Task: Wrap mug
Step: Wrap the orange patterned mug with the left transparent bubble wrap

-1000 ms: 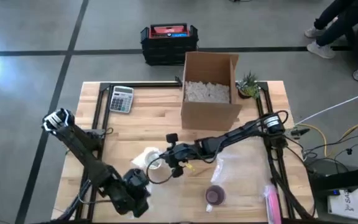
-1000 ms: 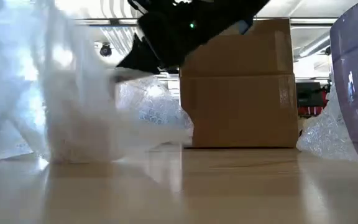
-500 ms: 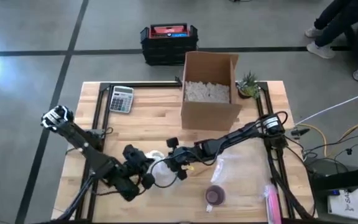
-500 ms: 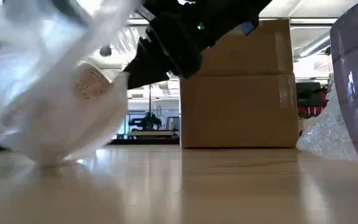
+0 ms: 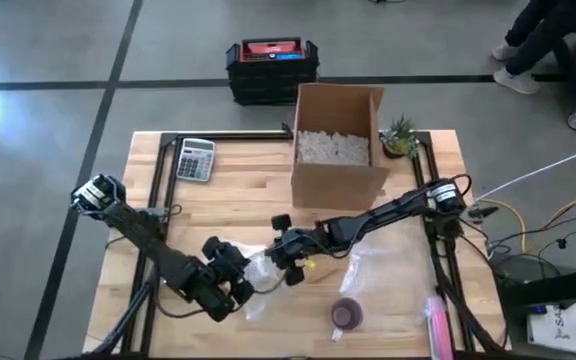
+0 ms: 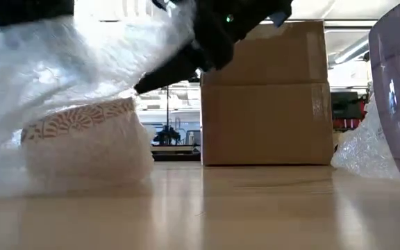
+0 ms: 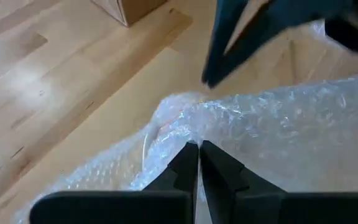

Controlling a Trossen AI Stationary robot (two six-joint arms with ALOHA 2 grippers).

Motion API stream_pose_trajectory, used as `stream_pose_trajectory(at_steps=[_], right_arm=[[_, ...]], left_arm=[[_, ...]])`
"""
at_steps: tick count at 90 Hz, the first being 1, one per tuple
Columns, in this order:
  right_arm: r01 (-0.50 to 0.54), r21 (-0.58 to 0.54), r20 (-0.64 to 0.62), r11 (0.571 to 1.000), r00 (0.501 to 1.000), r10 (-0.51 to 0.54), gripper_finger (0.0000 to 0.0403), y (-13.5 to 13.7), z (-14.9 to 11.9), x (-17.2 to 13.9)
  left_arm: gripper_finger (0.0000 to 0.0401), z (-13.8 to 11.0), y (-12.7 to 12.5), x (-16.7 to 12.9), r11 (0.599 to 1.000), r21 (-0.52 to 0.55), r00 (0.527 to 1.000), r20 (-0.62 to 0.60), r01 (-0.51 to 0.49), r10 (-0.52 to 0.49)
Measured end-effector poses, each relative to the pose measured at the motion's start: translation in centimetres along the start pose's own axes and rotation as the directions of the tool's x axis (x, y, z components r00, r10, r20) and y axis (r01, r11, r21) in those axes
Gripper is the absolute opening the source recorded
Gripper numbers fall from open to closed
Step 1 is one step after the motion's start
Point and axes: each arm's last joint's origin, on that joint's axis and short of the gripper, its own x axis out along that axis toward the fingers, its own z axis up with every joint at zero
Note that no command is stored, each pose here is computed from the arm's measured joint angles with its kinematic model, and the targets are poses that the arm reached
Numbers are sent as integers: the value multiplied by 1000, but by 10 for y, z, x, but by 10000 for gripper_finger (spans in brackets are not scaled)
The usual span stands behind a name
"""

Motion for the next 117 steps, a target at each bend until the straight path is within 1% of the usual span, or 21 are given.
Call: stream_pose_trajectory(at_steps=[6, 9, 13, 18, 22, 30, 35, 41, 50, 58, 69, 76, 79, 85, 87, 91, 93, 96, 102, 111, 117], right_arm=[[-44, 13, -31, 999, 999, 44, 0, 4, -9, 8], [-47, 18, -34, 999, 998, 48, 0, 6, -11, 12], [-53, 26, -41, 998, 998, 54, 0, 8, -13, 15], [-54, 37, -33, 998, 998, 55, 0, 10, -14, 17], [-49, 40, -22, 998, 999, 50, 0, 10, -14, 21], [-44, 40, 8, 998, 999, 44, 0, 11, -15, 26], [-36, 42, 55, 998, 998, 34, 0, 10, -11, 29], [-31, 42, 81, 999, 996, 27, 0, 10, -10, 31], [-31, 41, 94, 999, 995, 27, 0, 11, -11, 35], [-35, 32, 85, 999, 996, 32, 0, 13, -8, 33], [-46, -7, 61, 999, 997, 47, 0, 11, 7, 25], [-37, -19, 105, 999, 994, 39, 0, 7, 24, 21], [-33, -18, 118, 999, 992, 35, 0, 6, 29, 19], [-44, -16, 130, 999, 990, 46, 0, 4, 36, 16], [-45, -13, 133, 999, 990, 47, 0, 3, 37, 16], [-48, -10, 133, 999, 990, 49, 0, 4, 39, 16], [-51, -12, 123, 999, 991, 52, 0, 4, 39, 15], [-54, -13, 113, 998, 992, 55, 0, 4, 39, 15], [-53, -14, 96, 998, 994, 54, 0, 4, 40, 14], [-51, -11, 62, 999, 997, 52, 0, 3, 36, 15], [-48, -12, 56, 999, 997, 49, 0, 3, 38, 10]], left_arm=[[1, 0, 0, -2, 999, -32, 995, -91, 25, -28], [1, 3, 0, -5, 998, -57, 988, -149, 37, -45], [1, 9, -1, -9, 995, -78, 980, -183, 58, -71], [0, 14, -3, -16, 993, -72, 980, -169, 92, -103], [0, 16, -3, -19, 994, -53, 983, -153, 98, -105], [0, 11, 0, -15, 997, -6, 985, -153, 83, -83], [0, 5, 5, -10, 998, 17, 986, -159, 61, -58], [0, -4, 11, -1, 999, 35, 985, -169, 23, -17], [0, -18, 19, 11, 1000, 1, 987, -159, 11, -11], [0, -27, 22, 20, 997, -48, 990, -120, 62, -68], [0, -39, 25, 30, 985, -104, 986, -82, 139, -148], [0, -45, 28, 36, 976, -136, 980, -81, 171, -183], [0, -47, 29, 39, 973, -145, 979, -76, 177, -190], [0, -57, 37, 48, 980, -127, 982, -91, 154, -166], [0, -58, 38, 48, 978, -135, 981, -81, 162, -174], [0, -54, 32, 46, 957, -185, 971, -53, 222, -235], [0, -55, 30, 46, 952, -196, 967, -53, 234, -249], [0, -56, 32, 47, 953, -196, 967, -60, 233, -249], [0, -60, 38, 49, 968, -160, 974, -86, 193, -209], [0, -49, 31, 41, 952, -191, 965, -63, 239, -255], [0, -44, 28, 36, 955, -166, 965, -53, 246, -258]])
